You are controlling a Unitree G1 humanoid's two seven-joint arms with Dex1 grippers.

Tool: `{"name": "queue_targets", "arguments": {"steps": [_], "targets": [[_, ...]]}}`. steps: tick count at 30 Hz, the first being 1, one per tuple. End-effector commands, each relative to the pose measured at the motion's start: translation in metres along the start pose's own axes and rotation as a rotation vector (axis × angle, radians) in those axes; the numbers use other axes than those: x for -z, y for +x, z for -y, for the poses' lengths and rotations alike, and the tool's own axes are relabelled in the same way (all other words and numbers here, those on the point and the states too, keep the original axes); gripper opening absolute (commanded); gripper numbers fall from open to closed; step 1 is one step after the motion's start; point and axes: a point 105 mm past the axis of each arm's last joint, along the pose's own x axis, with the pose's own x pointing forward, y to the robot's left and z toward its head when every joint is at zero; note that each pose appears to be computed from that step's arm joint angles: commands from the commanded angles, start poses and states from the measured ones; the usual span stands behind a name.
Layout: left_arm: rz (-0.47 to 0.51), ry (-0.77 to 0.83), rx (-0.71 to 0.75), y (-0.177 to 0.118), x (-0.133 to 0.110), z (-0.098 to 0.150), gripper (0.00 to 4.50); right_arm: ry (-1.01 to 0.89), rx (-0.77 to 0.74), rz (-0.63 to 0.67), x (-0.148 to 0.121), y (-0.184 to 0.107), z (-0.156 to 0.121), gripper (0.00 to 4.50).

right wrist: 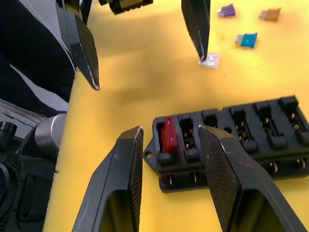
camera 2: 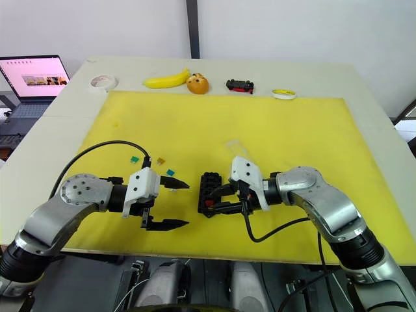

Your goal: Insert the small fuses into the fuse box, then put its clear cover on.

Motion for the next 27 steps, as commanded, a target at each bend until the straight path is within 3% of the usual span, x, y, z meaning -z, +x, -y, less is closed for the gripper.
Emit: {"name": "queue_targets", "arguments": {"steps": [1,27], "targets": [[0.012,0.032,-0.005,-0.0013,-0.0074,-0.0012,4.5,-0.037,-0.001,0.0,-0.0046,-0.0011,-0.0015,1.91],[0.018,0.032,-0.013,0.0006,-0.0074,-0.0026,4.5,-0.062,0.002,-0.002,-0.0083,-0.002,-0.0037,1.91]]}}
